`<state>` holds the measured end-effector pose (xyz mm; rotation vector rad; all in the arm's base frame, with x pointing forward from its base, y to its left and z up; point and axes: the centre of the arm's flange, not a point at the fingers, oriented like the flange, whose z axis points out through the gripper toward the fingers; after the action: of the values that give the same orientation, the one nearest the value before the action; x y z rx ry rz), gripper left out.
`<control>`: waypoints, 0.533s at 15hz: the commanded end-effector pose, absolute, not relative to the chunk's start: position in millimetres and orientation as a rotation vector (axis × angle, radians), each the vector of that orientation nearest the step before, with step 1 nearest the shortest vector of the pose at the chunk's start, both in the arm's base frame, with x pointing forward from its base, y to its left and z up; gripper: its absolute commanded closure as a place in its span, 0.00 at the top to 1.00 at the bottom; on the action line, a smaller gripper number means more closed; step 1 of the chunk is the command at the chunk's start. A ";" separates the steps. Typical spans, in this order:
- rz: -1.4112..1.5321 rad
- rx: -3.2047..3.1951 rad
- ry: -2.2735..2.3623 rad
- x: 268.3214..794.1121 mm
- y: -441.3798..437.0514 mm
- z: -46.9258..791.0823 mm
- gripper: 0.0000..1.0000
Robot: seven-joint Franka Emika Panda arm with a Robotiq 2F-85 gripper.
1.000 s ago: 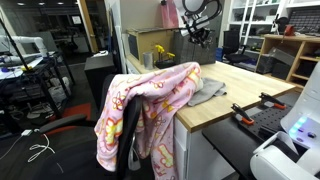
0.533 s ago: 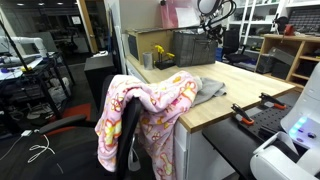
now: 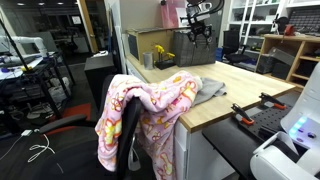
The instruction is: Move the pink blanket from chair onto the table
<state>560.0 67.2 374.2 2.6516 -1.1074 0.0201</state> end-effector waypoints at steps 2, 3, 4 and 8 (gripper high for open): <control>-0.111 2.846 -0.979 560.0 100.0 363.6 1.00; -0.136 2.875 -0.943 560.4 105.2 356.3 1.00; -0.167 2.911 -0.895 563.0 108.3 343.7 1.00; -0.209 3.041 -0.633 568.5 103.3 304.8 1.00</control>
<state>562.8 113.1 326.7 2.9521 -0.8028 -0.1778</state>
